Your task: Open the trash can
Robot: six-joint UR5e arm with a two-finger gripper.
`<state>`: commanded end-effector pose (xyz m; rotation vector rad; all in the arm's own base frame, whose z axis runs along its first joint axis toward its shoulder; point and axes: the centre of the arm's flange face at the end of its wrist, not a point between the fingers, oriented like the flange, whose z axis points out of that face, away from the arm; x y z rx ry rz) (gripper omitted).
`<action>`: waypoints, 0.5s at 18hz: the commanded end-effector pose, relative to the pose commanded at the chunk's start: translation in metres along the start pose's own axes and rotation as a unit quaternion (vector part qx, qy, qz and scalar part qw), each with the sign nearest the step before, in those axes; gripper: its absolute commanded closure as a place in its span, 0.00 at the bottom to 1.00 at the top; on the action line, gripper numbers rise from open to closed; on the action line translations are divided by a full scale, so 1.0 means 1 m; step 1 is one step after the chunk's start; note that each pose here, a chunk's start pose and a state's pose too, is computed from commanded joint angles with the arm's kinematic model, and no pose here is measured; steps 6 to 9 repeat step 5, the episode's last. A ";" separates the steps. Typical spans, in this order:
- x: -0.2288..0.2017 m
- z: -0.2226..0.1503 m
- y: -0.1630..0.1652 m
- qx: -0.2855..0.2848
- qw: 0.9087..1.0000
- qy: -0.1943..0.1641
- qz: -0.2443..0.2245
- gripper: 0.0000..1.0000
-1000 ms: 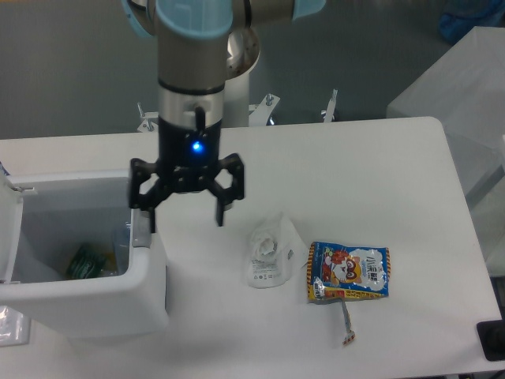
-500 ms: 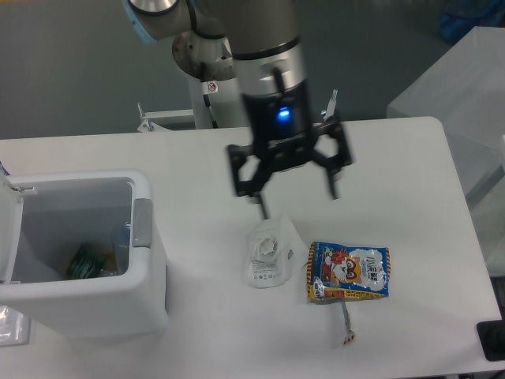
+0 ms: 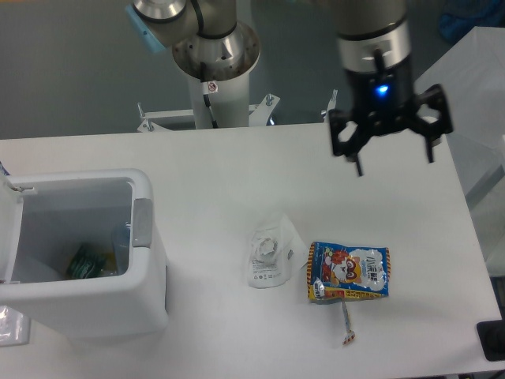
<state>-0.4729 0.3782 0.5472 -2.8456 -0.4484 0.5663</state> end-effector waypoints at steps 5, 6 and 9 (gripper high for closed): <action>0.008 -0.004 -0.004 0.003 1.000 0.000 0.007 0.00; 0.008 -0.004 -0.004 0.003 1.000 0.000 0.007 0.00; 0.008 -0.004 -0.004 0.003 1.000 0.000 0.007 0.00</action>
